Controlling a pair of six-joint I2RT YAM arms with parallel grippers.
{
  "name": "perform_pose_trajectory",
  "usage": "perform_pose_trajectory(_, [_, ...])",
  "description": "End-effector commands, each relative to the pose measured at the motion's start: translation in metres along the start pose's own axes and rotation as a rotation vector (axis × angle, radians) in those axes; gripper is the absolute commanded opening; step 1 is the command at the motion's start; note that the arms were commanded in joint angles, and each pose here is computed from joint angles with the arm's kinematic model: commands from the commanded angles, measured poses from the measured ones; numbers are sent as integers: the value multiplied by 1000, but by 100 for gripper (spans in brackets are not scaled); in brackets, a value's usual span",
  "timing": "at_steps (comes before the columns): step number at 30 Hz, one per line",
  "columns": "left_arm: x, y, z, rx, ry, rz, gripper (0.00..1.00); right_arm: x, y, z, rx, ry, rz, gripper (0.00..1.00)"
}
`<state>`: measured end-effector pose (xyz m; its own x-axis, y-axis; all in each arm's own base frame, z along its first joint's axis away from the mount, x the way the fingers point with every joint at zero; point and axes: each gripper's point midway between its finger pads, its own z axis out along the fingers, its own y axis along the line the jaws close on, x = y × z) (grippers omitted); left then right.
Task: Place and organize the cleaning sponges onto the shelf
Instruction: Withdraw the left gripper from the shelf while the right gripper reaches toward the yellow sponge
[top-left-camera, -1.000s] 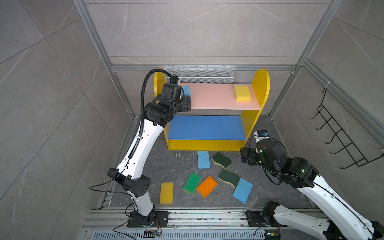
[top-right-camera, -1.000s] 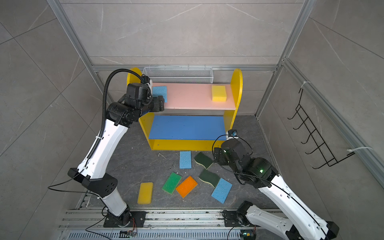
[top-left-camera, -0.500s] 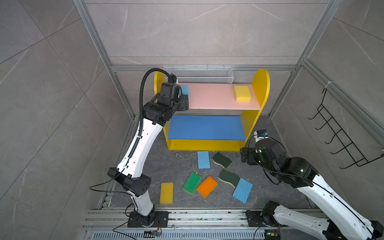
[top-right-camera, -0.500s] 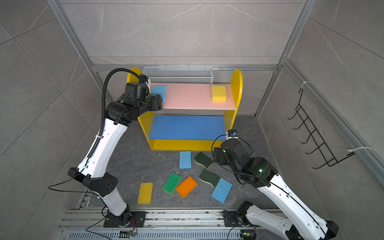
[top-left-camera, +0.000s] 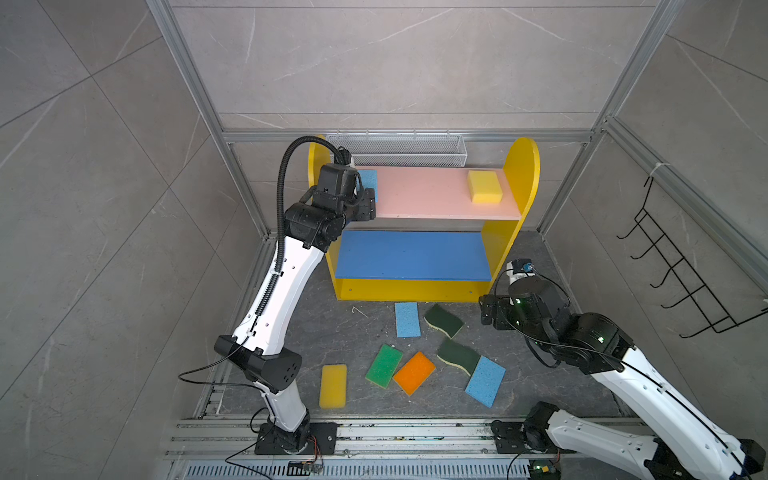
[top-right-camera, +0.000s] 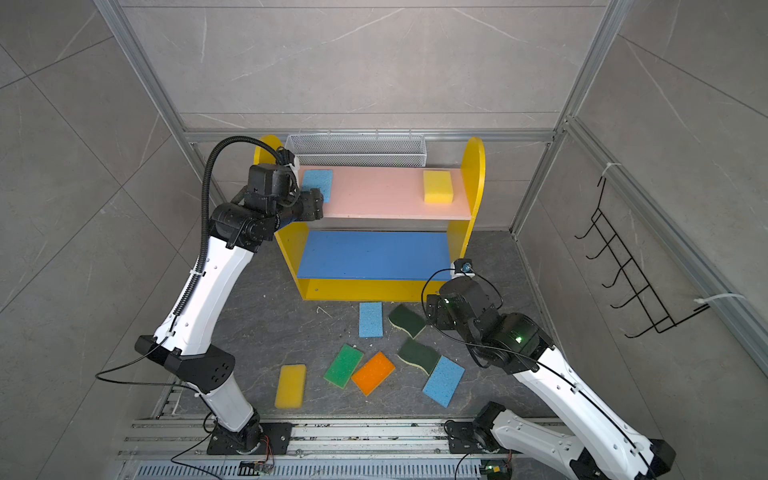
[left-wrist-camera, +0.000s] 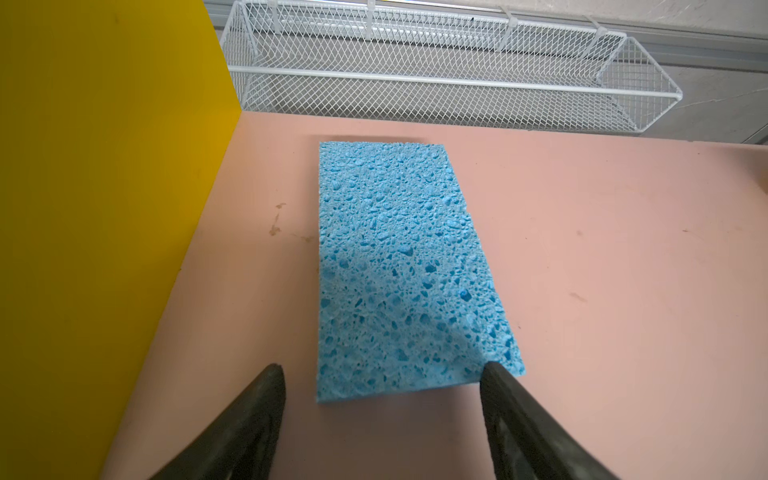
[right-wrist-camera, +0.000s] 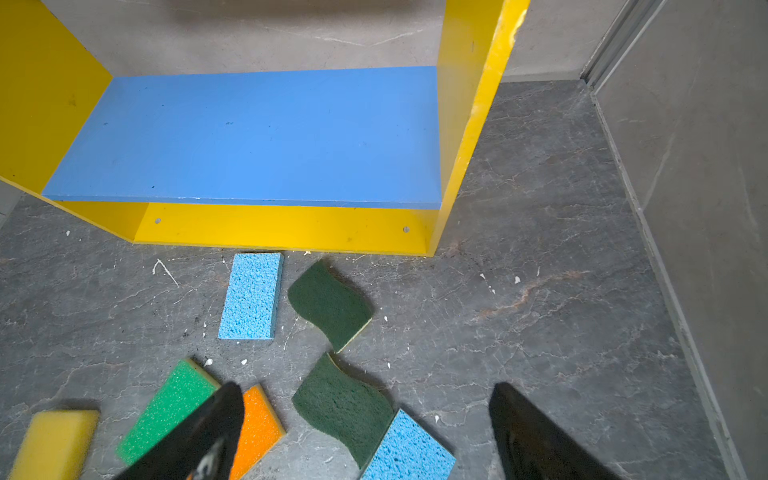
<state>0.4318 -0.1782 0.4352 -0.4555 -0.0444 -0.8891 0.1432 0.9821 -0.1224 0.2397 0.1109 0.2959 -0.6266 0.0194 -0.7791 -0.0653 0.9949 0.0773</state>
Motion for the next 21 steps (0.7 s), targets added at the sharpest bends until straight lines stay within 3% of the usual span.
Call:
perform_pose_trajectory(1, [8, -7, -19, 74, 30, -8, 79, -3, -1, -1, 5, -10, 8, 95])
perform_pose_trajectory(12, [9, -17, -83, 110, 7, 81, 82, -16, 2, -3, 15, -30, 0, 94])
perform_pose_trajectory(21, [91, 13, -99, 63, 137, 84, 82, -13, 12, 4, -11, 6, 17, 95])
